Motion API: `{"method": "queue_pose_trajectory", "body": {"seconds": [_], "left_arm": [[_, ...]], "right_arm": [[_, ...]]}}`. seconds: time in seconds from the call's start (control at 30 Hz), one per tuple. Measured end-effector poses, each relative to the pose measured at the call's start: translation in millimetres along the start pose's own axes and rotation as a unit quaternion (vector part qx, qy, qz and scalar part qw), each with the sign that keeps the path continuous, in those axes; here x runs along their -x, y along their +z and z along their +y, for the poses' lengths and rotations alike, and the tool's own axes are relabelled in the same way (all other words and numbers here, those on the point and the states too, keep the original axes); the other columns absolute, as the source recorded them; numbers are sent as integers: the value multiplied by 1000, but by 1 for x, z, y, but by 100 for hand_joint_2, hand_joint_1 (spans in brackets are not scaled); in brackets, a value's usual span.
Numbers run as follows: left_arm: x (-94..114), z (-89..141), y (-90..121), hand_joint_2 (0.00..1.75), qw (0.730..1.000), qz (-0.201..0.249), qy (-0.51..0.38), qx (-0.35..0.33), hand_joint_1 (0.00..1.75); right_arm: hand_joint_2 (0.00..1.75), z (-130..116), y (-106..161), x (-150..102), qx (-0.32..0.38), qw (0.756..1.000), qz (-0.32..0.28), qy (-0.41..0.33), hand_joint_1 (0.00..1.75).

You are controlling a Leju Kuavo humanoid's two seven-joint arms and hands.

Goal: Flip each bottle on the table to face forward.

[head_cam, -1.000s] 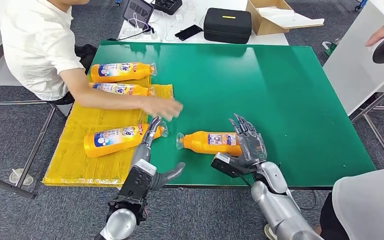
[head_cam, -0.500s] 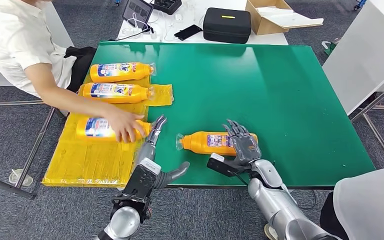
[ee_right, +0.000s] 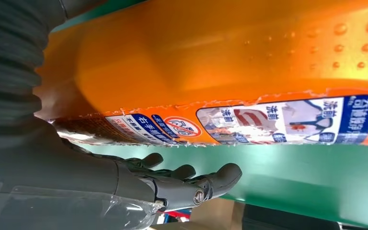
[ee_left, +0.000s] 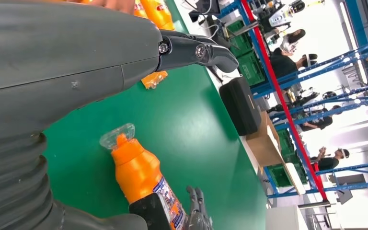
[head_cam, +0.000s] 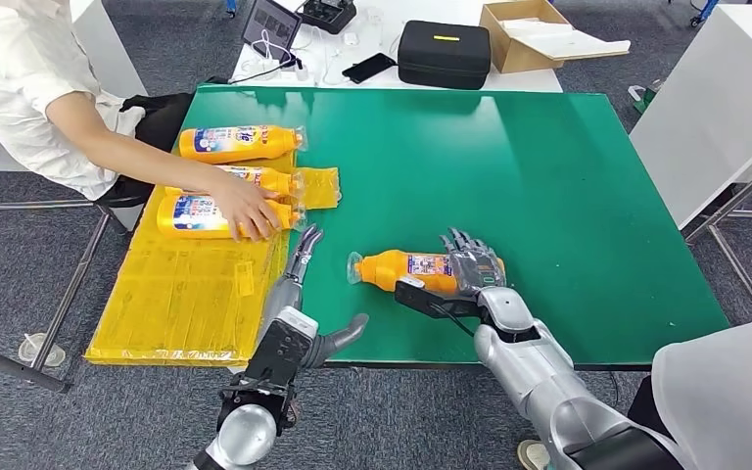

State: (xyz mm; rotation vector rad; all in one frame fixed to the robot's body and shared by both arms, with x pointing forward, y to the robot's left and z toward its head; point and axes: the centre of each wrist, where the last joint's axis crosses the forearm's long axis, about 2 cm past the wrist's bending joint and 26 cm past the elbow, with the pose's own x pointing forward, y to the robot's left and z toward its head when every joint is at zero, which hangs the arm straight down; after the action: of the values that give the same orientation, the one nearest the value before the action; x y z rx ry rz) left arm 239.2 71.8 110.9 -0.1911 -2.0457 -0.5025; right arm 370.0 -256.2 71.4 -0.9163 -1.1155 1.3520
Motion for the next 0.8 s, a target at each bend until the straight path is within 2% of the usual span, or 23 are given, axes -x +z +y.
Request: {"method": "queue_pose_trajectory", "body": {"seconds": [0.1,0.13,0.27,0.5,0.8], "left_arm": [[0,0,0,175,1000,1,-1,-2,0],[1,0,0,175,1000,2,-1,-2,0],[1,0,0,175,1000,4,-2,-2,0],[2,-1,-1,175,1000,3,-5,6,0],[4,-1,-3,175,1000,1,-6,9,0]], "right_arm": [[175,-1,0,1,-3,1000,3,4,0],[175,-1,0,1,-3,1000,3,5,6],[175,0,0,2,-9,1000,4,6,171],[175,-2,-1,9,-36,999,-6,-15,175],[175,-8,-4,19,-61,993,-57,-81,175]]}}
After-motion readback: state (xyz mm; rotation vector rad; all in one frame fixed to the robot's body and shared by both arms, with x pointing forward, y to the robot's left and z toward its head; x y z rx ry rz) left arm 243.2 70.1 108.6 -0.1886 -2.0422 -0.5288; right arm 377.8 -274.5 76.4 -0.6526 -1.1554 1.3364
